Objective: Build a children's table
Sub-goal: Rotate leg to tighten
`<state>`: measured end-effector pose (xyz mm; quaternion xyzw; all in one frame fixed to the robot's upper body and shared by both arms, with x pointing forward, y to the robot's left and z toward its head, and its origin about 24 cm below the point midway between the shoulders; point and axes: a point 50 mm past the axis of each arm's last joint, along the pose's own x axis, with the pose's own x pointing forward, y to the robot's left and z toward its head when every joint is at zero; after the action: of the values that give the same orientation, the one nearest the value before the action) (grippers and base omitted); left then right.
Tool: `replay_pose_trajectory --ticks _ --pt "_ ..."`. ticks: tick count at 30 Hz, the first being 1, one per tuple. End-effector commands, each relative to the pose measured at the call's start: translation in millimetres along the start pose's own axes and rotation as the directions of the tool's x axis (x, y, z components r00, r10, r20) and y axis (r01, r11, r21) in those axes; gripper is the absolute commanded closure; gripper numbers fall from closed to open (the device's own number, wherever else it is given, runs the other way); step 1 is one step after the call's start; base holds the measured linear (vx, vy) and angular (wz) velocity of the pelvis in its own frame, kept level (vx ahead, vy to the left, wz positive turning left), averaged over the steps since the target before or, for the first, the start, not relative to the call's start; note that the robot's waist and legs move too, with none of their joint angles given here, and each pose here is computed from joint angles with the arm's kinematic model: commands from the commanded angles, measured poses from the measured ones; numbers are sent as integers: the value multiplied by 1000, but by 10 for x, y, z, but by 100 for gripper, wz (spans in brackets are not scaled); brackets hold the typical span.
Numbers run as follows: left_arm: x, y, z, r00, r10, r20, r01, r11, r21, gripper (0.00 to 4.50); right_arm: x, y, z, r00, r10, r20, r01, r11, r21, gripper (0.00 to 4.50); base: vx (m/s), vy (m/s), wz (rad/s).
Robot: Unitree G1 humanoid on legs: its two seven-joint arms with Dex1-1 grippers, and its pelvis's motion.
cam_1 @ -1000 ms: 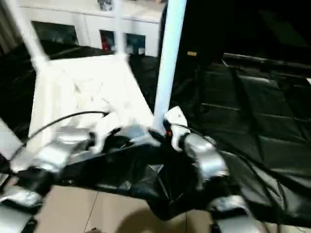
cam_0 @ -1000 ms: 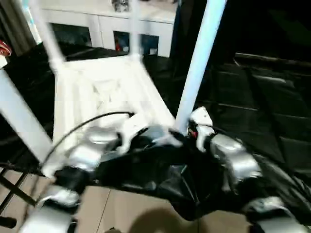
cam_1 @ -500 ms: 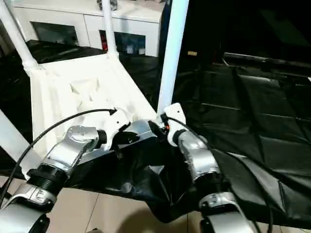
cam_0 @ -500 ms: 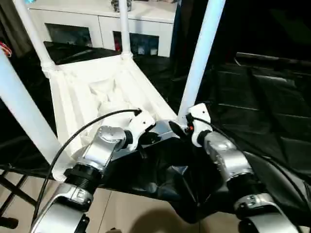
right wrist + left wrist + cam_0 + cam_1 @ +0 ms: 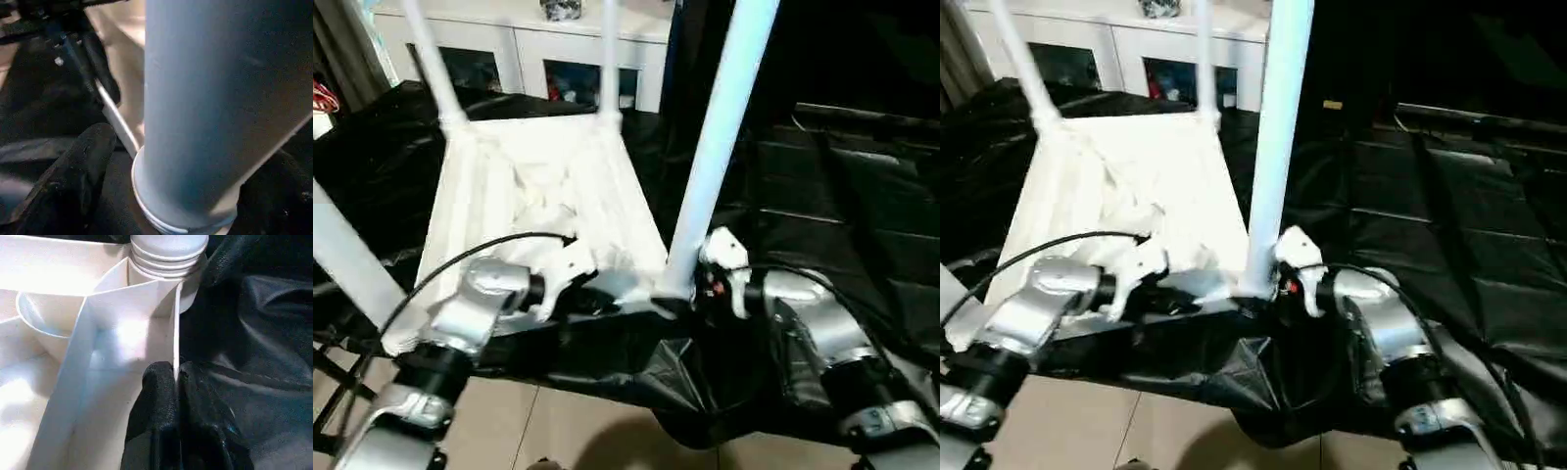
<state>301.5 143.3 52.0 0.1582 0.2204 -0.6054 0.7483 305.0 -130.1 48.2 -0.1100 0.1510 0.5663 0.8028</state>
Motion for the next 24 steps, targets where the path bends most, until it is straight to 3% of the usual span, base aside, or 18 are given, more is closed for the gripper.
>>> replay_pose_trajectory --ticks 1,12,17,20,24 --pt "105 -128 175 987 -139 85 133 988 74 450 96 108 -8 996 86 -18 -86 996 -13 89 0 0 0" --pt "-40 -162 81 987 -149 56 145 988 59 450 175 181 -1 986 167 -21 -168 985 -26 173 0 0 0" --pt "-37 -186 68 987 -152 53 149 987 53 450 189 185 11 985 173 -9 -173 985 -24 181 0 0 0" --pt "15 -152 63 994 -104 42 103 994 43 450 228 187 -5 992 124 23 -124 992 2 183 0 0 0" --pt "180 20 93 995 92 22 -93 996 13 450 377 95 -36 991 -123 45 119 990 75 183 0 0 0"
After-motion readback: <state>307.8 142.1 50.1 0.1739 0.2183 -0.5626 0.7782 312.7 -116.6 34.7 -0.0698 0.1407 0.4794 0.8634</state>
